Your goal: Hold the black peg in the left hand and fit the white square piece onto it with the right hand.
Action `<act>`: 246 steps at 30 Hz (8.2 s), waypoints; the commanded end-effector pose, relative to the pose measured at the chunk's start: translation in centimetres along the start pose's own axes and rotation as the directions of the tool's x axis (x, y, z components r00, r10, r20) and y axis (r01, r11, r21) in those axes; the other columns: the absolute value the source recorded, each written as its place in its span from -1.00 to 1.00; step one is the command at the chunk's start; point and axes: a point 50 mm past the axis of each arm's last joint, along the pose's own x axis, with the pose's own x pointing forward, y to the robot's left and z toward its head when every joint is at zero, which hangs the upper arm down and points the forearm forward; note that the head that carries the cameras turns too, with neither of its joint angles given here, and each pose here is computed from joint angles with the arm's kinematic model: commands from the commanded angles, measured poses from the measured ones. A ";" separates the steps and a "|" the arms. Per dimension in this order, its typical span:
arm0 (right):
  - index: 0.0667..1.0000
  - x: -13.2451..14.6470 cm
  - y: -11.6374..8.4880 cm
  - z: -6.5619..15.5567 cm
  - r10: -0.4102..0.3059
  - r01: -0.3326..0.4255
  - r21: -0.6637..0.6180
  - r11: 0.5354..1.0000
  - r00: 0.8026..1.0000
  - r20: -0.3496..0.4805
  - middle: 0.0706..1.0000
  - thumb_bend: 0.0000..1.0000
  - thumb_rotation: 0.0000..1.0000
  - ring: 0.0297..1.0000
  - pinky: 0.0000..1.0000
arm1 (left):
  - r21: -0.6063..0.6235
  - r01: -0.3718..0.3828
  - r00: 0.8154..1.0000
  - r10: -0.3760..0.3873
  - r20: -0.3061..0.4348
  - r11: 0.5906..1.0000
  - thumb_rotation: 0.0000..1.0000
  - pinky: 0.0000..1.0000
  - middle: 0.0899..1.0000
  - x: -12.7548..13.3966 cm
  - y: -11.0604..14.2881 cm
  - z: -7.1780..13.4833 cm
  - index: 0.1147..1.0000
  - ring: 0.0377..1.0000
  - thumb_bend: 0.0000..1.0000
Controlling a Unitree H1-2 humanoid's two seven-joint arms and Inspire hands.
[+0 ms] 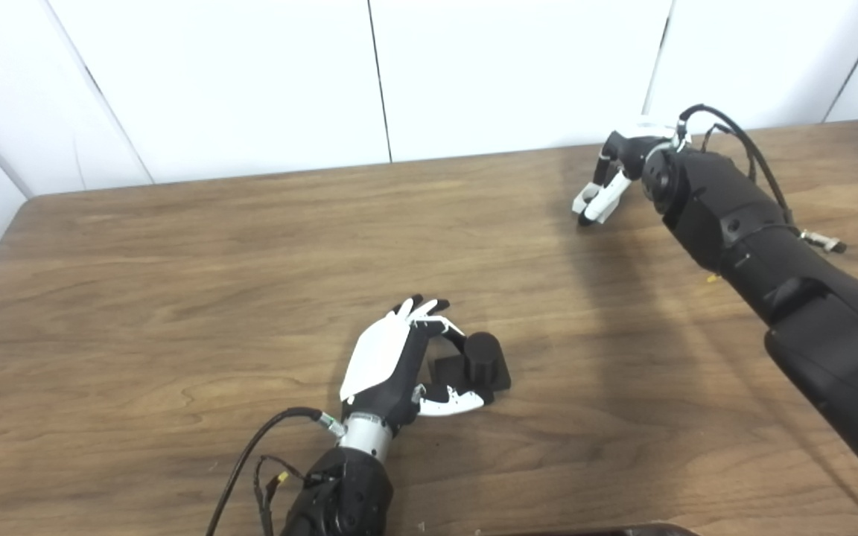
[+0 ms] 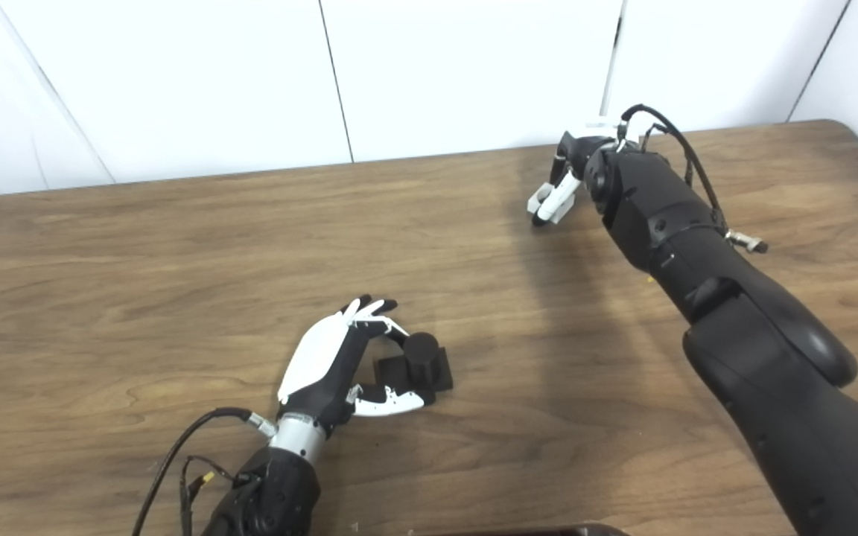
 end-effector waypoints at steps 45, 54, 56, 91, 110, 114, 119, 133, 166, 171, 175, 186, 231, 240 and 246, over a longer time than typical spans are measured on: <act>-0.10 -1.3 -4.0 0.2 -0.152 0.154 -0.025 0.988 0.985 0.082 0.70 0.05 -0.71 1.00 1.00 | 0.032 -0.002 0.997 0.005 -0.082 0.999 -0.84 1.00 0.82 0.2 0.6 -2.0 -0.15 1.00 0.01; -0.10 -3.0 -4.7 0.9 -0.175 0.183 -0.042 0.982 0.973 0.150 0.64 0.05 -0.71 1.00 1.00 | 0.044 0.000 0.997 0.004 -0.080 0.999 -0.83 1.00 0.82 0.3 0.5 -2.0 -0.15 1.00 0.01; -0.10 -3.6 -4.8 1.1 -0.181 0.193 -0.055 0.980 0.968 0.175 0.63 0.05 -0.71 1.00 1.00 | 0.041 -0.005 0.997 0.008 -0.074 0.999 -0.84 1.00 0.81 0.2 0.4 -2.2 -0.15 1.00 0.01; -0.10 -22.6 -6.1 8.7 -0.084 0.178 -0.092 0.980 0.783 0.616 0.73 0.05 -0.71 1.00 1.00 | 0.044 0.006 0.996 -0.002 -0.089 0.999 -0.84 1.00 0.82 0.0 0.5 -1.9 -0.16 1.00 0.02; -0.10 -25.0 -3.8 10.3 -0.057 0.161 -0.086 0.983 0.720 0.691 0.76 0.05 -0.71 1.00 1.00 | 0.037 0.009 0.996 -0.006 -0.085 0.999 -0.84 1.00 0.82 0.1 0.9 -1.7 -0.16 1.00 0.02; -0.10 -24.8 -3.3 10.7 -0.054 0.161 -0.088 0.983 0.714 0.698 0.77 0.05 -0.71 1.00 1.00 | 0.040 0.008 0.996 -0.005 -0.085 0.999 -0.84 1.00 0.82 0.1 1.1 -1.7 -0.15 1.00 0.01; -0.10 -24.7 -2.9 11.1 -0.045 0.155 -0.095 0.983 0.712 0.701 0.77 0.05 -0.71 1.00 1.00 | 0.037 0.010 0.996 -0.007 -0.086 0.999 -0.84 1.00 0.82 0.2 1.1 -1.7 -0.16 1.00 0.01; -0.10 -24.8 -1.4 11.6 -0.025 0.118 -0.084 0.989 0.708 0.706 0.77 0.05 -0.71 1.00 1.00 | 0.043 0.011 0.996 -0.007 -0.084 0.999 -0.84 1.00 0.82 0.2 1.4 -1.7 -0.15 1.00 0.01; -0.10 -25.1 1.4 10.8 0.040 0.063 -0.123 0.990 0.720 0.692 0.79 0.05 -0.71 1.00 0.99 | 0.035 0.018 0.997 -0.015 -0.079 0.999 -0.84 1.00 0.83 -0.3 1.4 -1.5 -0.15 1.00 0.01; -0.10 -24.9 1.3 10.9 0.032 0.056 -0.105 0.993 0.724 0.689 0.80 0.05 -0.71 1.00 1.00 | 0.036 0.017 0.997 -0.015 -0.076 0.999 -0.84 1.00 0.82 -0.3 1.4 -1.4 -0.15 1.00 0.02; -0.10 -24.6 1.4 11.2 0.019 0.066 -0.097 0.993 0.723 0.691 0.79 0.05 -0.71 1.00 0.99 | 0.035 0.018 0.997 -0.015 -0.073 0.999 -0.84 1.00 0.82 -0.3 1.4 -1.4 -0.16 1.00 0.02; -0.10 -24.4 1.3 12.0 0.001 0.068 -0.070 0.995 0.713 0.701 0.75 0.05 -0.72 1.00 0.94 | 0.033 0.018 0.997 -0.016 -0.074 0.999 -0.84 1.00 0.82 -0.3 1.3 -1.4 -0.16 1.00 0.02; -0.10 -22.8 1.8 10.7 0.036 0.046 -0.106 0.993 0.749 0.662 0.74 0.05 -0.72 1.00 0.94 | 0.033 0.019 0.997 -0.016 -0.078 0.999 -0.84 1.00 0.82 0.0 1.6 -1.5 -0.15 1.00 0.01; -0.10 -22.9 2.2 10.7 0.046 0.032 -0.105 0.994 0.748 0.662 0.75 0.05 -0.72 1.00 0.86 | 0.039 0.023 0.996 -0.020 -0.085 0.999 -0.83 1.00 0.82 0.2 1.5 -1.5 -0.15 1.00 0.01; -0.10 -23.1 2.1 10.8 0.052 0.023 -0.102 0.994 0.742 0.668 0.76 0.05 -0.72 1.00 0.87 | 0.047 0.022 0.996 -0.018 -0.090 0.999 -0.83 1.00 0.82 0.4 1.4 -1.5 -0.15 1.00 0.01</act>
